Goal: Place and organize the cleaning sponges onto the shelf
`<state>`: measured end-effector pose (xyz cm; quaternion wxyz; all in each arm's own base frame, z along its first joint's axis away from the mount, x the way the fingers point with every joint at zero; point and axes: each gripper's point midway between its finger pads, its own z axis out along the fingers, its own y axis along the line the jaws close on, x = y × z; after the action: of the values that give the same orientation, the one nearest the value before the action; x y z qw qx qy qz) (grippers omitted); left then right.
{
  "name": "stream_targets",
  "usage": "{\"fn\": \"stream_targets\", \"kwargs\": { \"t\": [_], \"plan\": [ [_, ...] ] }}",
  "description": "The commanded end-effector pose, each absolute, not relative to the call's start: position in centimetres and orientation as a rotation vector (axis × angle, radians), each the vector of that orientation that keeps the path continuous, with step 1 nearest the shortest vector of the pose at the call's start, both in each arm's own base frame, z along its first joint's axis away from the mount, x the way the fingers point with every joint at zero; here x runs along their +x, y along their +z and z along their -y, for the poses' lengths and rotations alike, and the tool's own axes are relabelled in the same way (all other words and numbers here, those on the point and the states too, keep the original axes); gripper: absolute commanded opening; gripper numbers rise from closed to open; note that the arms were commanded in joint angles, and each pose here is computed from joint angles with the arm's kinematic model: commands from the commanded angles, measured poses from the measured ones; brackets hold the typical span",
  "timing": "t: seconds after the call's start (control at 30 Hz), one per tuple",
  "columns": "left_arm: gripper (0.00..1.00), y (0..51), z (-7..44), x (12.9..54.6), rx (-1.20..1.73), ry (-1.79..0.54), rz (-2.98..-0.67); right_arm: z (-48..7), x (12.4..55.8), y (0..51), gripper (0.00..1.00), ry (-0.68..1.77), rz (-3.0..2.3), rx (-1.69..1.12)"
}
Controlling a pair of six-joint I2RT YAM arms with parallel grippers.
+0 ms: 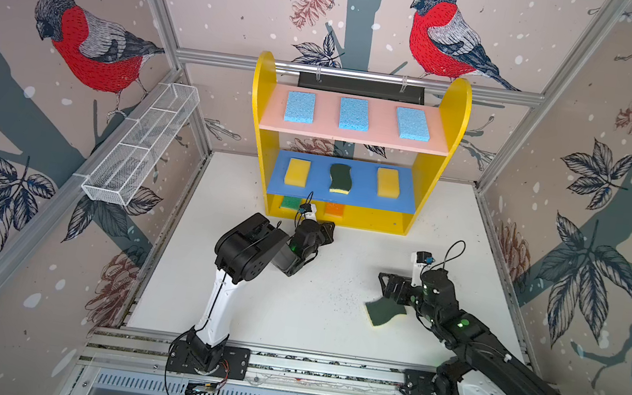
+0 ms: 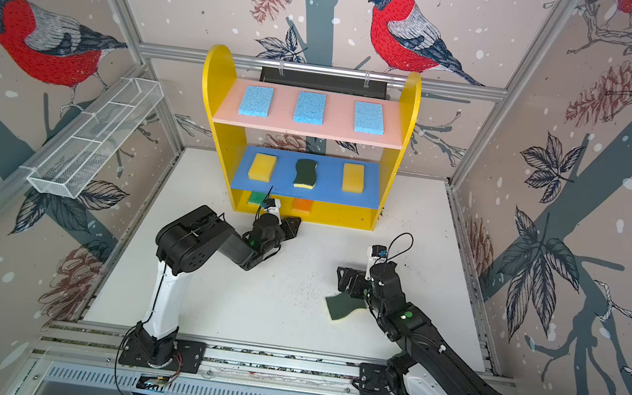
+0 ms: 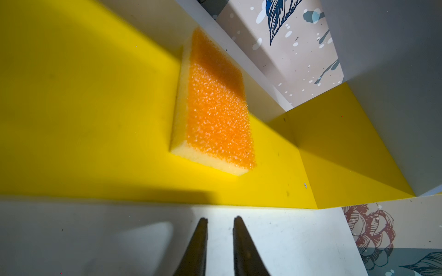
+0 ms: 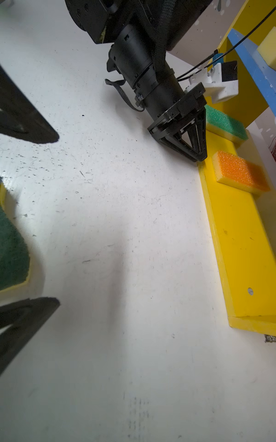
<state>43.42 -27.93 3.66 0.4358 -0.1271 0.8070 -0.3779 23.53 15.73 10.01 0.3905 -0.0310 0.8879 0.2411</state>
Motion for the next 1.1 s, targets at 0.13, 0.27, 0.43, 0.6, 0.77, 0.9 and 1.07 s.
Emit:
{"fn": "stream_targets", "kwargs": {
  "t": [0.13,0.27,0.43,0.6,0.77,0.9,1.07],
  "plan": [
    [0.26,4.6,27.1,41.2,-0.233,-0.874,-2.034,-14.6,23.4,10.1,1.0,0.564,-2.282,0.007],
    [0.27,6.2,27.0,40.0,-0.154,-0.823,-2.037,-13.7,22.9,10.3,1.0,0.516,-2.313,0.068],
    [0.27,8.8,27.0,38.3,-0.03,-0.708,-2.061,-13.1,21.3,10.1,0.99,0.499,-2.378,0.133],
    [0.27,10.8,26.4,36.5,0.044,-0.635,-2.089,-13.8,18.7,9.4,0.94,0.568,-2.449,0.19],
    [0.27,12.6,25.6,34.9,0.111,-0.588,-2.101,-13.8,16.7,8.8,0.86,0.559,-2.487,0.261],
    [0.31,14.0,25.3,33.6,0.18,-0.533,-2.094,-14.8,15.2,8.8,0.78,0.594,-2.499,0.291],
    [0.32,15.4,23.3,33.0,0.157,-0.452,-2.083,-15.3,13.0,7.6,0.69,0.581,-2.55,0.318]
  ]
}}
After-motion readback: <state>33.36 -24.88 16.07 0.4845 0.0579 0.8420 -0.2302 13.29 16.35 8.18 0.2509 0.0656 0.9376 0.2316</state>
